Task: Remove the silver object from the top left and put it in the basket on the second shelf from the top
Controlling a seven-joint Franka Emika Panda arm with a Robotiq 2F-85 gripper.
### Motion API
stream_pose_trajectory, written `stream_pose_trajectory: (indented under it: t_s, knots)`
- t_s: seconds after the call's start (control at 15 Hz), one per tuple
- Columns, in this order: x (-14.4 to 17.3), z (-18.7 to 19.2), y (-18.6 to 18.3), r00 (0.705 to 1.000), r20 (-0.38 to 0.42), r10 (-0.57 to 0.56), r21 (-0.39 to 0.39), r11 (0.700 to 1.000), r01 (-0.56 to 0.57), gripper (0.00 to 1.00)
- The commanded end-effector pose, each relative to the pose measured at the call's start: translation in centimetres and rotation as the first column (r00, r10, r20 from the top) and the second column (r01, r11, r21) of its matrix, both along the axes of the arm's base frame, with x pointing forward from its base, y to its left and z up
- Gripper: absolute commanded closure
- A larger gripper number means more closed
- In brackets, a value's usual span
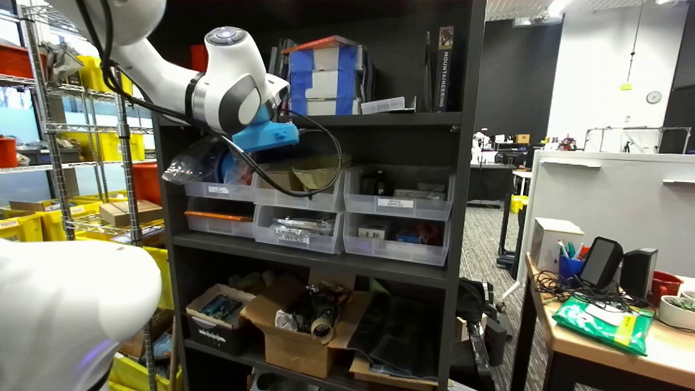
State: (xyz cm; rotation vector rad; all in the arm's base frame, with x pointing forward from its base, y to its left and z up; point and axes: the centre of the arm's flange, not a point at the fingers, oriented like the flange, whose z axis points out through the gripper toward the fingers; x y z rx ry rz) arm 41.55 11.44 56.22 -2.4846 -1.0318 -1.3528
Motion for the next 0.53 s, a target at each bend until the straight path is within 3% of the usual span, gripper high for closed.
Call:
stream_pose_trajectory:
  t_s: [0.0, 0.2, 0.47]
  knots:
    - [-3.5, 1.9, 0.2, 0.999, 0.012, 0.044, 0.006, 0.999, -0.045, 0.0]
    - [-5.8, 2.9, 1.1, 0.997, 0.006, 0.078, 0.005, 0.997, -0.078, 0.0]
    - [-9.9, 4.0, 3.3, 0.979, -0.122, 0.163, -0.016, 0.986, -0.166, 0.0]
